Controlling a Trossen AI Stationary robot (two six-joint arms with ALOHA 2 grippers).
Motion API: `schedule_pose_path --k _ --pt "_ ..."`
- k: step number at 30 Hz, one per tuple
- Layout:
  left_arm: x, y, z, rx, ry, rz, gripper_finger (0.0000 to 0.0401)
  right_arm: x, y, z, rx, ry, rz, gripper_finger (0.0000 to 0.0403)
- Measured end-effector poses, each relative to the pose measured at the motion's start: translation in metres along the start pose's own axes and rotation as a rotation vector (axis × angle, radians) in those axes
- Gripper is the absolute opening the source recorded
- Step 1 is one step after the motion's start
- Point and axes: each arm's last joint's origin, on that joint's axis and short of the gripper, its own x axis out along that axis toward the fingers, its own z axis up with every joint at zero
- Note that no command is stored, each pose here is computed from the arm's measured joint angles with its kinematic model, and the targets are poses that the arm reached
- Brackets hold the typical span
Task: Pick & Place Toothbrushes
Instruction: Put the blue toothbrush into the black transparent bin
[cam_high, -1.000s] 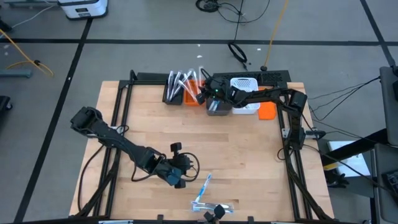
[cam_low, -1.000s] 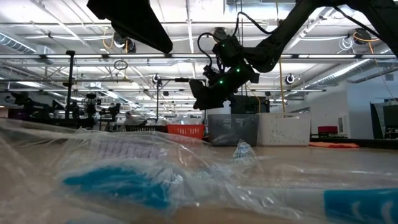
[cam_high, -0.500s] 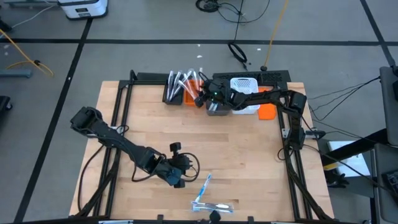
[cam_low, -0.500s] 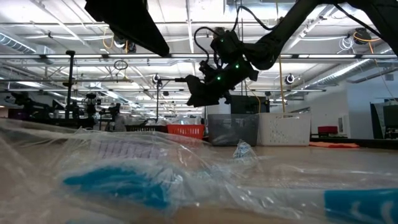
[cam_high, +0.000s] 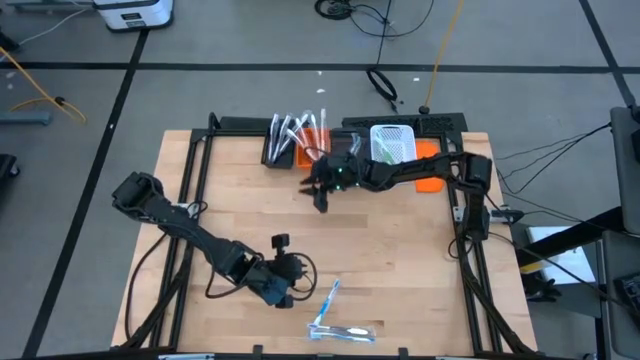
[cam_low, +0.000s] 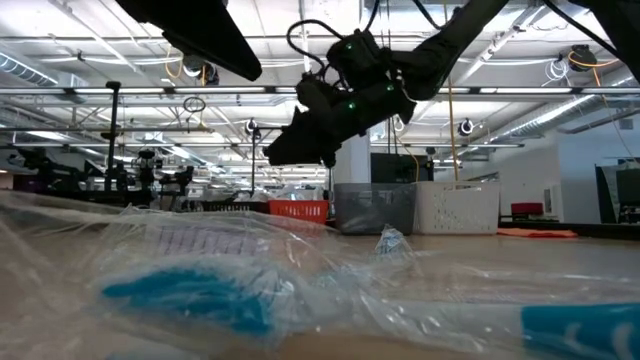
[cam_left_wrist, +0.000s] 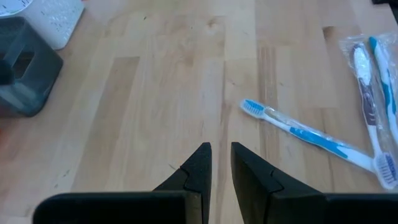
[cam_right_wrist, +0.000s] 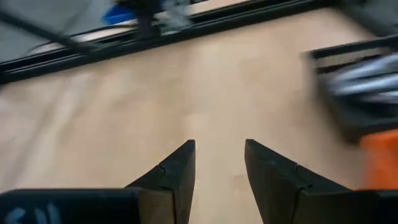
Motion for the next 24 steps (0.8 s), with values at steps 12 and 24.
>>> schedule_pose_path --k 12,24 --pt "-0.029 -0.004 0.001 0.001 -0.034 -0.007 0.0063 0.009 0.097 -0.030 -0.051 0.218 0.340 0.0130" --pt "-0.049 -0.012 -0.016 0.043 0.025 0.041 0.0062 -0.004 0.191 -0.063 -0.144 0.379 0.523 0.0130"
